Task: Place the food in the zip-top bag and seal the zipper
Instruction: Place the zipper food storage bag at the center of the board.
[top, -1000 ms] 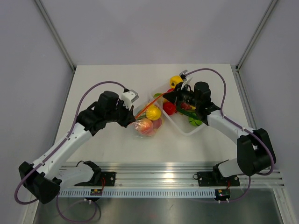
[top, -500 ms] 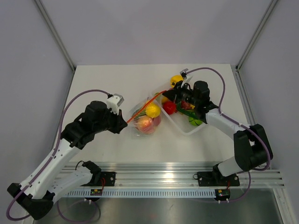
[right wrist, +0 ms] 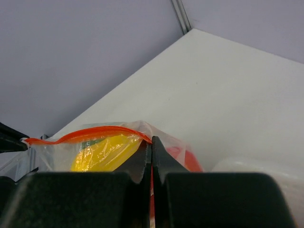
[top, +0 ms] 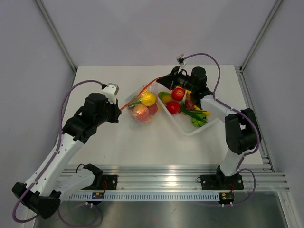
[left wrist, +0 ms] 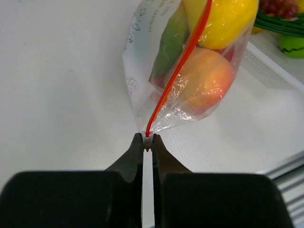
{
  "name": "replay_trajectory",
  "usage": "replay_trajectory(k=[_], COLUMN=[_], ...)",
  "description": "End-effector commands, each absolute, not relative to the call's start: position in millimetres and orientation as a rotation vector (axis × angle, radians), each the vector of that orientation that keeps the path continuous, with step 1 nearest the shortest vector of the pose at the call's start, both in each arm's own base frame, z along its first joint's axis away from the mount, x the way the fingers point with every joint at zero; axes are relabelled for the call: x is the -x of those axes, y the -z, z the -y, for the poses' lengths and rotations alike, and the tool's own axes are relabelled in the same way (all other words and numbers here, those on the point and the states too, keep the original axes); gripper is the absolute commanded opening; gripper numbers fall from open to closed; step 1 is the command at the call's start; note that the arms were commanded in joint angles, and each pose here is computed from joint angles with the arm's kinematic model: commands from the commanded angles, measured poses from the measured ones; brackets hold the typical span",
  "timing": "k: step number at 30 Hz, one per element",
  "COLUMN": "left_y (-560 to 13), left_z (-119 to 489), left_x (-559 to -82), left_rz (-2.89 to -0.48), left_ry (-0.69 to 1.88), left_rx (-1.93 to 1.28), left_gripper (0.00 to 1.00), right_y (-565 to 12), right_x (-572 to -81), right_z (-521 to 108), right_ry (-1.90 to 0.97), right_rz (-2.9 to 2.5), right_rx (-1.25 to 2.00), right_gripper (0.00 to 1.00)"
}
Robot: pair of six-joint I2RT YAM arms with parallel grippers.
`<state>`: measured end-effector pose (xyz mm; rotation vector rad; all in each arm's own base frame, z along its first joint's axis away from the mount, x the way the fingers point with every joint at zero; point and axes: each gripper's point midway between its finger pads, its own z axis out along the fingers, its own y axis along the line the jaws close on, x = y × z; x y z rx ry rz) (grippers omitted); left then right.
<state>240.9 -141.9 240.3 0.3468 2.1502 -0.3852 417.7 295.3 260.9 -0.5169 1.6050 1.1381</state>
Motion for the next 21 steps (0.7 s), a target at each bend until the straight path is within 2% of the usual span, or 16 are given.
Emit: replay_trajectory(k=[1,2,6,8,9,10,11,12,14,15,17,18,20,21], left_y=[-302,-312,-342,-338,-334,-326,-314,-307,-287,-287,-289,-296,-309,-314], left_z=[115,111,101,104,106,112,114,115,118,116,117,116,117,118], left_x=[-293,-298,-301,-293,-289,-282,-272,-267,-254,-248,-241,-238,-235,-234], left_rz=[-1.945,-1.917,-1.818,-1.831,-1.846,-1.874,-1.921,-1.945,-2.016,-2.016,-2.018,-1.993,-1.968,-1.963], left_ry=[0.214,0.194,0.173,0.202,0.219,0.263,0.291,0.302,0.351,0.360,0.393,0.405,0.438,0.450], left_rx=[-0.254,-0.256,-0.231,-0.254,-0.263,-0.297,-0.316,-0.318,-0.318,-0.307,-0.278,-0.263,-0.229,-0.216], left_gripper=[0.00,0.00,0.00,0.00,0.08,0.21,0.58,0.72,0.87,0.88,0.90,0.92,0.93,0.95], right_y=[-311,-330,-324,-307,-301,-298,-281,-290,-272,-289,-279,-301,-295,-315], right_x=[-437,-442,-452,-452,-451,-449,-448,-442,-439,-431,-421,-416,-407,-404], right_z=[-315,-322,-359,-374,-375,-374,-369,-364,-352,-345,-334,-324,-308,-293], right_ry=[-1.215,-1.223,-1.296,-1.339,-1.353,-1.349,-1.328,-1.304,-1.224,-1.191,-1.135,-1.062,-0.984,-0.895], right_rz=[-1.400,-1.349,-1.365,-1.402,-1.420,-1.428,-1.457,-1.443,-1.513,-1.494,-1.576,-1.540,-1.628,-1.606], right_rx=[0.598,0.620,0.679,0.694,0.678,0.659,0.623,0.617,0.605,0.609,0.603,0.610,0.587,0.560], right_gripper=[0.00,0.00,0.00,0.28,0.45,0.72,0.99,0.99,0.99,0.99,1.00,1.00,0.99,0.99])
